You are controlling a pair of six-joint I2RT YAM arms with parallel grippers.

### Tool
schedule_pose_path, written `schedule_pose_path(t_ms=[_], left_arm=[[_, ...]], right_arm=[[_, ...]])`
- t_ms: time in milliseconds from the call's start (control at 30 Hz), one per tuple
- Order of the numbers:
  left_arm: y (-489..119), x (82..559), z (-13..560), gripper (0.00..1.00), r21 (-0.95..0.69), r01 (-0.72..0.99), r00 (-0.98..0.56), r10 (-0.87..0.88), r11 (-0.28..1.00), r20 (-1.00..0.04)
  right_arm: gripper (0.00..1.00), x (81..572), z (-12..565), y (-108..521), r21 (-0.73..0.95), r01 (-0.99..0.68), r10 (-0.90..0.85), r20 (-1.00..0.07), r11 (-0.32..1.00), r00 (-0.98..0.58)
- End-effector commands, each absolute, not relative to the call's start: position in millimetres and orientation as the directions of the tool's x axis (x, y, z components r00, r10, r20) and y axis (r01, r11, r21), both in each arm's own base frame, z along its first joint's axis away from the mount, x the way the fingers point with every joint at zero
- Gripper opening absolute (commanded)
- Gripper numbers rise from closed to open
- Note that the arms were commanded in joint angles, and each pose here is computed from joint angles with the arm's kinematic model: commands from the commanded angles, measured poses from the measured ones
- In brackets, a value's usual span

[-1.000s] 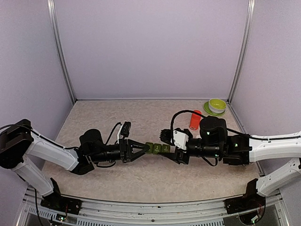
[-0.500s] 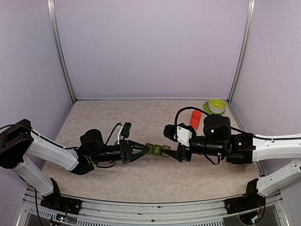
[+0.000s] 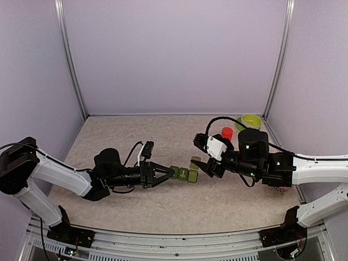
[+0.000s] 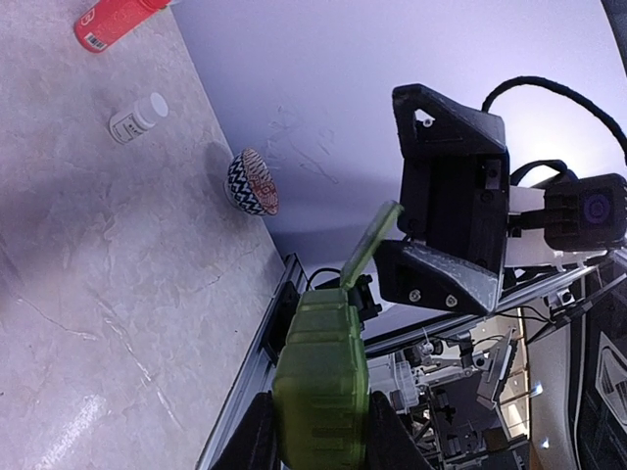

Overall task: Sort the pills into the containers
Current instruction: Open the lid of the pill container from the compartment of the pill container.

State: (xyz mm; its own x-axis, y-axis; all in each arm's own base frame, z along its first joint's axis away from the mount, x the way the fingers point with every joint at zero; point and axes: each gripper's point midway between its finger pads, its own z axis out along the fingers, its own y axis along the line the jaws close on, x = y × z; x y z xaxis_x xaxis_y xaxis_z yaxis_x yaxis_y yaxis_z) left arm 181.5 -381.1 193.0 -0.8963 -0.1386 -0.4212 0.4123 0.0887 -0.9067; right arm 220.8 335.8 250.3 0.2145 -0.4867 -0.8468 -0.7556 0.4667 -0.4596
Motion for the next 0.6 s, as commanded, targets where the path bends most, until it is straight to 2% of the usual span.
schedule_pose_path(t_ms=[0, 567], left_arm=[[-388, 180, 208, 0.14, -0.887, 0.459, -0.878, -0.127, 0.055, -0.462], [-388, 174, 207, 0.14, -0.878, 0.475, -0.871, -0.113, 0.052, -0.478]], right_arm=[[0.72, 237, 251, 330, -0.465, -0.713, -0.5, -0.846, 0.525, 0.184], [0.73, 247, 221, 329, -0.449, -0.736, -0.57, -0.815, 0.506, 0.106]])
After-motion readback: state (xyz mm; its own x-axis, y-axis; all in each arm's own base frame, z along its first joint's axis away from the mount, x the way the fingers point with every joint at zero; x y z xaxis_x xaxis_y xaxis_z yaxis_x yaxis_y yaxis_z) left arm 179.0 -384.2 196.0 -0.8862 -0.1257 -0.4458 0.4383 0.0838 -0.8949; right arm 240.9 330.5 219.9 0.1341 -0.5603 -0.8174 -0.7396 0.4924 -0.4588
